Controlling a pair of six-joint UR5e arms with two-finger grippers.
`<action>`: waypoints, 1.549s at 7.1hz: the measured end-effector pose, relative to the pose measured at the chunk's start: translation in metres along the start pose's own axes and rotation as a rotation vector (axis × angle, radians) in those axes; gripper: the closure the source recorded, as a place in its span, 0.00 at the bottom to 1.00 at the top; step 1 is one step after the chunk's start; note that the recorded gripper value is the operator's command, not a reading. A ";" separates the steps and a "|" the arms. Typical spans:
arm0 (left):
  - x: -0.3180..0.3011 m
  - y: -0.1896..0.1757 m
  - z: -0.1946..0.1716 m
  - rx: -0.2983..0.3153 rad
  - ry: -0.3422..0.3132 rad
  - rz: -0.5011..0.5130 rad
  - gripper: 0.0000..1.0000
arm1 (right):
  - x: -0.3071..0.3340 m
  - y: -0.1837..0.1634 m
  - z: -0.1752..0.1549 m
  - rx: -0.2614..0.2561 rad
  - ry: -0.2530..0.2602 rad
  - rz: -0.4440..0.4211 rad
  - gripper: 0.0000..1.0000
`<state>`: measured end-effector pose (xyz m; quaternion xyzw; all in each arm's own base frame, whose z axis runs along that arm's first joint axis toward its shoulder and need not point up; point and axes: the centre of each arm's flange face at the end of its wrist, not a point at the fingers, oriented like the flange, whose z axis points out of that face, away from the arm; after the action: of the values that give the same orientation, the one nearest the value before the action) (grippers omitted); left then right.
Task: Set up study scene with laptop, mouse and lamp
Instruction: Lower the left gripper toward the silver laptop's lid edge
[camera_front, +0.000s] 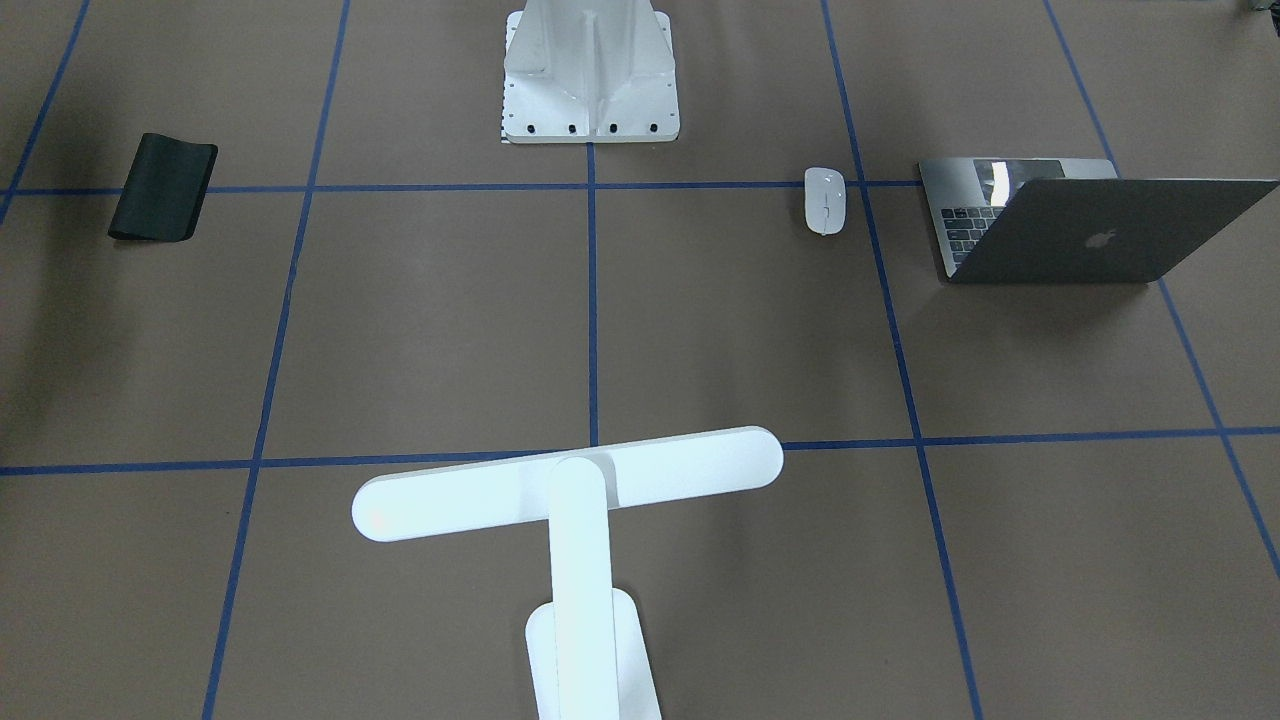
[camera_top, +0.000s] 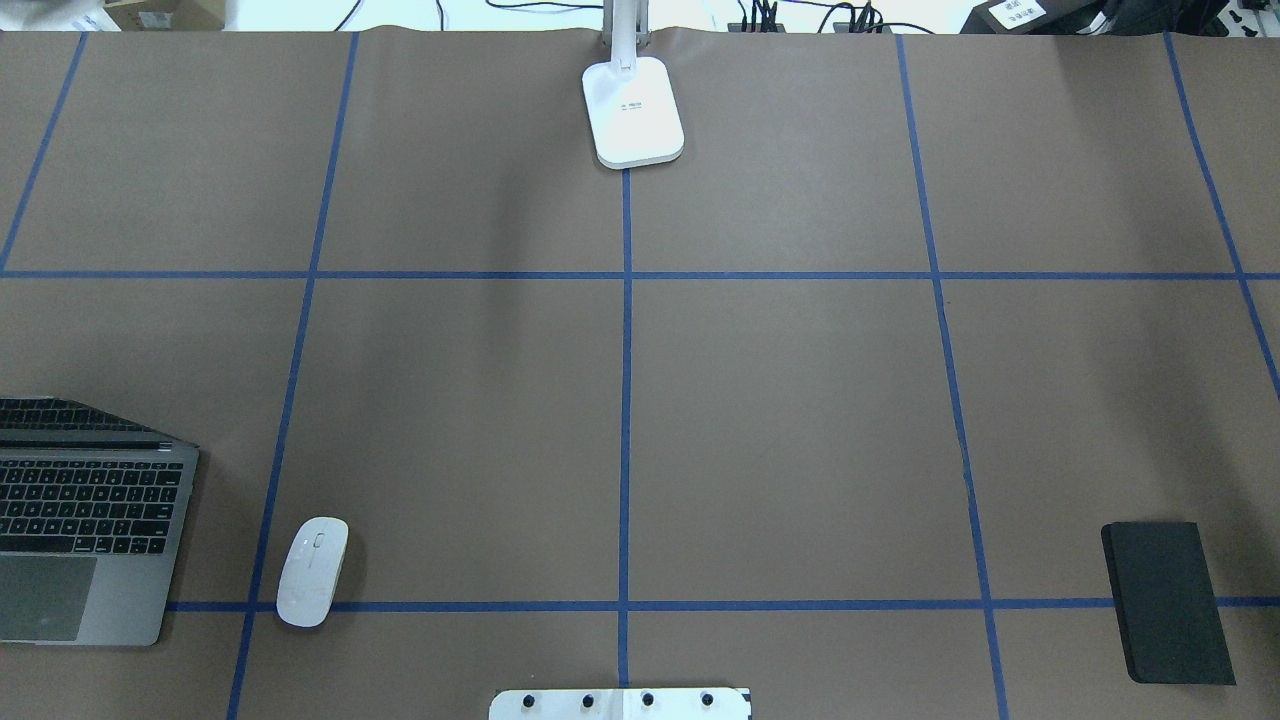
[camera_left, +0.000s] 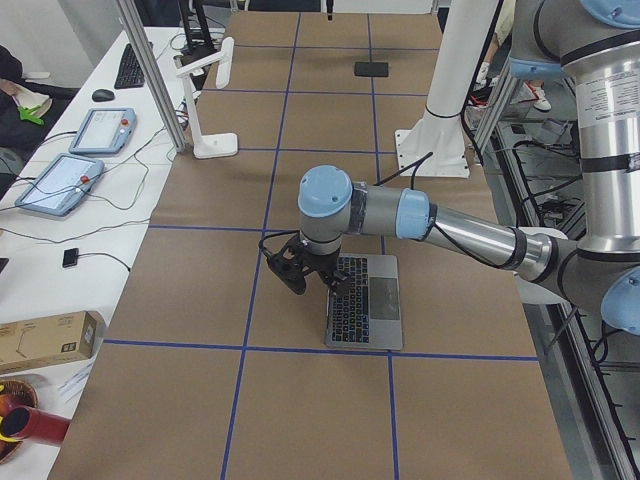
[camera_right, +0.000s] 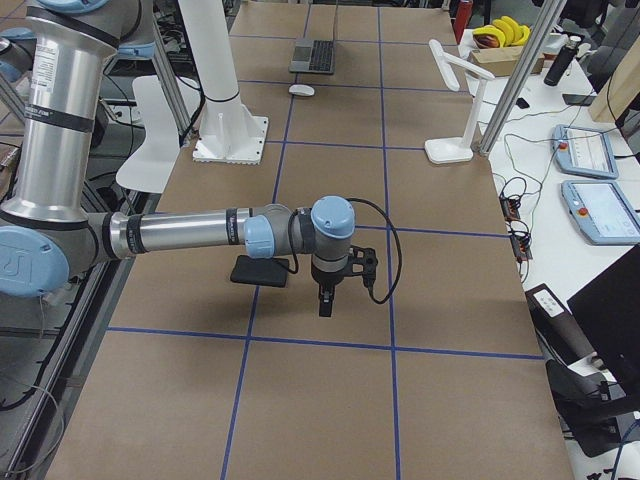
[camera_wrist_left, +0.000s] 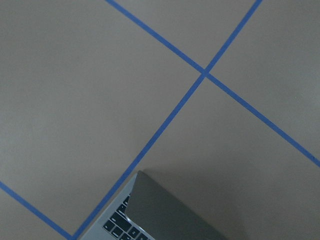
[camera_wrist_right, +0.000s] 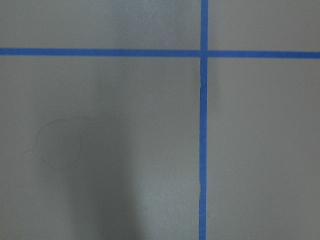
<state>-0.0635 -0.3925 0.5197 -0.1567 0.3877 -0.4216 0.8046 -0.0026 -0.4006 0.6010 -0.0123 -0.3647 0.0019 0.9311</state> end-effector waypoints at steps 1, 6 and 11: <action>0.010 0.009 0.005 -0.010 0.005 -0.103 0.00 | 0.002 0.011 0.001 -0.006 -0.023 0.002 0.00; 0.060 0.064 0.067 -0.068 -0.032 -0.327 0.00 | 0.005 0.032 0.003 -0.022 -0.057 0.005 0.00; 0.060 0.083 0.112 0.003 -0.139 -0.413 0.00 | 0.003 0.041 0.001 -0.031 -0.091 0.009 0.00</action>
<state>0.0884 -0.3999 0.5150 -0.2605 0.2904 -0.5663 0.7260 -0.0009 -0.3593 0.6027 -0.0281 -0.4065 0.0009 0.9132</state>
